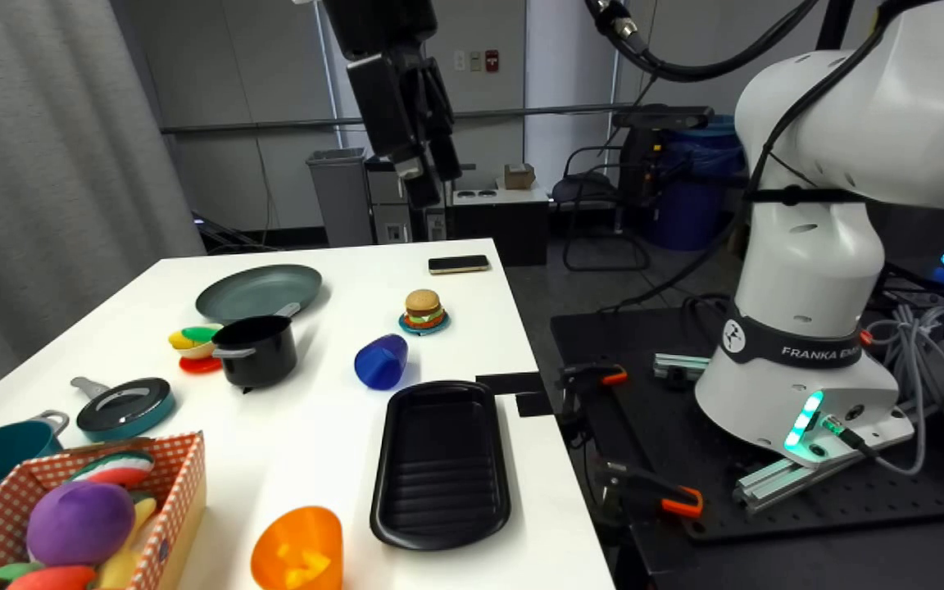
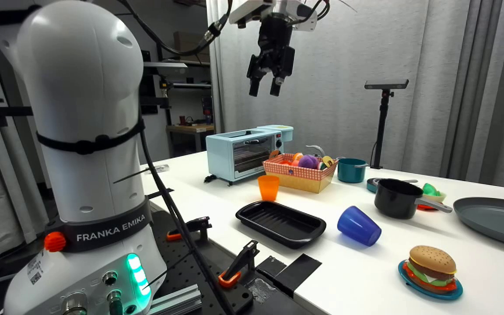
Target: Pour the fries out of the orange cup onto the oven tray
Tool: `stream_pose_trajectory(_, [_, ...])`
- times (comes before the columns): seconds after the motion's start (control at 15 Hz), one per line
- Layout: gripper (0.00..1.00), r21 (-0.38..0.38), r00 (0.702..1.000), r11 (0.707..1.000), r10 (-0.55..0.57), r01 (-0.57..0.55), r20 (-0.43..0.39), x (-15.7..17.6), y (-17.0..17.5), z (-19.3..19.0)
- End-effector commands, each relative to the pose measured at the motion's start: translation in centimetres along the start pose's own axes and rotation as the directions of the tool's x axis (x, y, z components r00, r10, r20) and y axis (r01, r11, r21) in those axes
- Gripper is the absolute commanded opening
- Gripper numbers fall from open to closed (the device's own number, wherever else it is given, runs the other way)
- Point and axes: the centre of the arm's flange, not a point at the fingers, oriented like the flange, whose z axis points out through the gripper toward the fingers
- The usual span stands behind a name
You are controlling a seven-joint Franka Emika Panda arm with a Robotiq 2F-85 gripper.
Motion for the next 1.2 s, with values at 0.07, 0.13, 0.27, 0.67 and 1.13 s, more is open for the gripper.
stream_pose_trajectory(0.07, [1.00,-0.085,0.998,0.995,-0.055,0.052,-0.043,2.2,-1.8,2.7])
stream_pose_trajectory(0.13, [1.00,-0.100,0.996,0.993,-0.068,0.063,-0.050,2.5,-2.2,3.3])
stream_pose_trajectory(0.27, [1.00,-0.131,0.993,0.987,-0.102,0.093,-0.060,3.4,-3.2,4.5])
stream_pose_trajectory(0.67, [1.00,-0.195,0.978,0.967,-0.184,0.163,-0.094,6.1,-6.7,7.4])
stream_pose_trajectory(1.13, [1.00,-0.197,0.953,0.954,-0.260,0.228,-0.158,9.7,-10.9,9.3])
